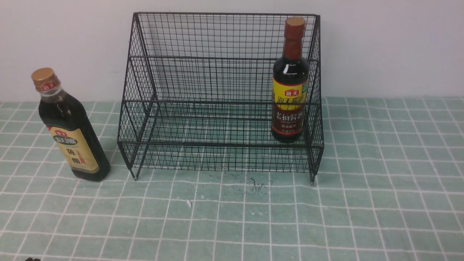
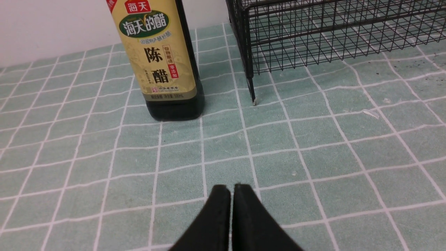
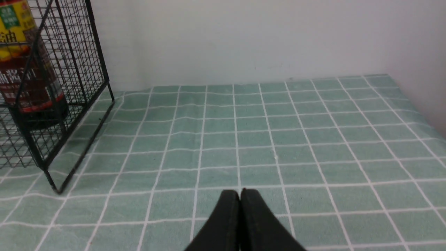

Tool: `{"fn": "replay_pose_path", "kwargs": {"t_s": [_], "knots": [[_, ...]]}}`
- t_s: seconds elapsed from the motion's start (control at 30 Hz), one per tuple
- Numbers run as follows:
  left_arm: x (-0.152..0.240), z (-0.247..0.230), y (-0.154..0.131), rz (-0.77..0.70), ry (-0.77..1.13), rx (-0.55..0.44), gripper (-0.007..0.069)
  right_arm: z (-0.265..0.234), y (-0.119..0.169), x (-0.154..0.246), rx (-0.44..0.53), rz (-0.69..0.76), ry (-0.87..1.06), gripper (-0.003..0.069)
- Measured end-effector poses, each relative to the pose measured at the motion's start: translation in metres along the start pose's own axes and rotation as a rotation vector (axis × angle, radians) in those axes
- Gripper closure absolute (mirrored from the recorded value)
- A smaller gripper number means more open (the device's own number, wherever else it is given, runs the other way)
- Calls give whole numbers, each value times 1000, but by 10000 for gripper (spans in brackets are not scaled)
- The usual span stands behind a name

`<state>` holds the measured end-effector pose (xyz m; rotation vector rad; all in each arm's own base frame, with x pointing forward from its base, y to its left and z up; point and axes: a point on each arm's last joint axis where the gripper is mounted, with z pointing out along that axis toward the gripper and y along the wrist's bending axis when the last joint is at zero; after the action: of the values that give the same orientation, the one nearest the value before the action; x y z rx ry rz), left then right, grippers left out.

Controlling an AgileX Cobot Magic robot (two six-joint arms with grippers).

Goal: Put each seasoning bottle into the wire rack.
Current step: Use the left arm to grab the condiment bottle closest to it

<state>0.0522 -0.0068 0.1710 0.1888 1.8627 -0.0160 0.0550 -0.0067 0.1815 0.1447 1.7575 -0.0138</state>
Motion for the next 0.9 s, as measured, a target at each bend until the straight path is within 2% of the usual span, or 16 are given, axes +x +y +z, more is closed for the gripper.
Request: {"fn": "replay_pose_path", "kwargs": {"t_s": [0.9], "knots": [[0, 0, 0, 0, 0, 0, 631, -1, 0, 1, 0, 14, 9, 672]]}}
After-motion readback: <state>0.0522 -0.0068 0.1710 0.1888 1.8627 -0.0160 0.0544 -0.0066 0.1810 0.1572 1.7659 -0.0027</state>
